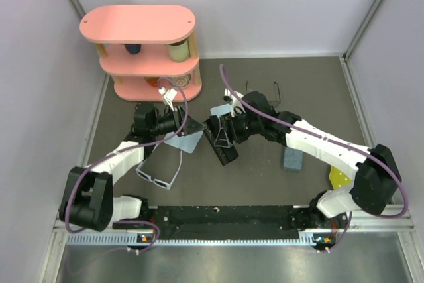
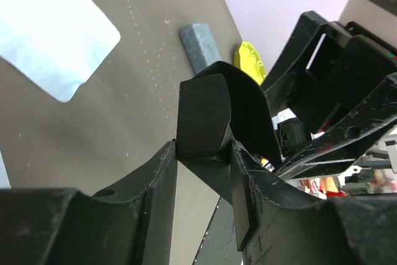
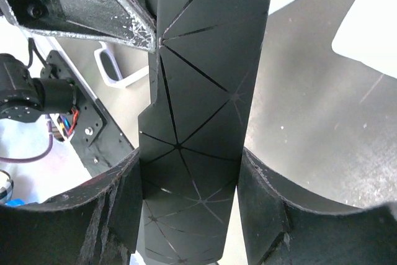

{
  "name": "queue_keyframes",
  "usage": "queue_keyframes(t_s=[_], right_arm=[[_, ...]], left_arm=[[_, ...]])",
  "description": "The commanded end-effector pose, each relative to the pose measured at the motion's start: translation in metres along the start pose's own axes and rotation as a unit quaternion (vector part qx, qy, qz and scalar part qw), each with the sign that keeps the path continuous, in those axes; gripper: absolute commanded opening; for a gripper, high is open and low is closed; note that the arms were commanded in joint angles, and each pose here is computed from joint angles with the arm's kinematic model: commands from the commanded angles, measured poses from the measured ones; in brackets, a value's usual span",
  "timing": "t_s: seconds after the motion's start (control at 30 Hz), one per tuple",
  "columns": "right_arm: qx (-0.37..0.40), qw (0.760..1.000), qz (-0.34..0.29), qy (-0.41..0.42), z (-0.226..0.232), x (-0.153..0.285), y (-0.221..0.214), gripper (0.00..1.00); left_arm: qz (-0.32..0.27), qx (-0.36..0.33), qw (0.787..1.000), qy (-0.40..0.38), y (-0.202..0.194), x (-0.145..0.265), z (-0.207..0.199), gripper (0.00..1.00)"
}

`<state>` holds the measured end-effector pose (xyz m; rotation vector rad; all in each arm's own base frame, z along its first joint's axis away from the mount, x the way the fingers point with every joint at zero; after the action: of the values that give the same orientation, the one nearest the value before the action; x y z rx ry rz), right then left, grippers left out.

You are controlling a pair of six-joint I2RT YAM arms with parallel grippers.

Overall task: Organize the sunglasses
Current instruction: Open the sunglasses case and the sunglasses case.

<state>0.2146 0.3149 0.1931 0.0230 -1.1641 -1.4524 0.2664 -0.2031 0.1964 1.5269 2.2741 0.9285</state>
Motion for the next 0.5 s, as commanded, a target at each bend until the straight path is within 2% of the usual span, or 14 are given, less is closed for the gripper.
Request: queue_keyframes(t_s=[0.0,0.27,0.47], right_arm=[[-0.019,0.998,-0.028,0.047,0.014,0.005,0.021,0.0],[-0.076,0.997,0.013,0.017,-0.018,-0.023,0.001,0.0],[-0.103,0.993,0.061,-0.015,-0.046,-0.054,-0.026,0.0]], left_arm=[[0.018,0.026,0.997,0.073,-0.027,-0.004,0.054,0.17],[0.044,0.073,0.984,0.156,-0.054,-0.008,0.101,0.23],[0.074,0.085,0.972,0.208,-0.067,-0.01,0.118,0.27]])
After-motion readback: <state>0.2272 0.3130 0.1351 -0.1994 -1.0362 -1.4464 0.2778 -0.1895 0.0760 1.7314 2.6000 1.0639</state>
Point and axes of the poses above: each gripper's point midway between its finger pads, its own x axis back along the fingers, its own z axis along the line the jaws close on, y = z × x, the point moved 2 cm from there along x, back along the fingers, and after that the axes turned 2 degrees about -x, right-handed, at the moved point
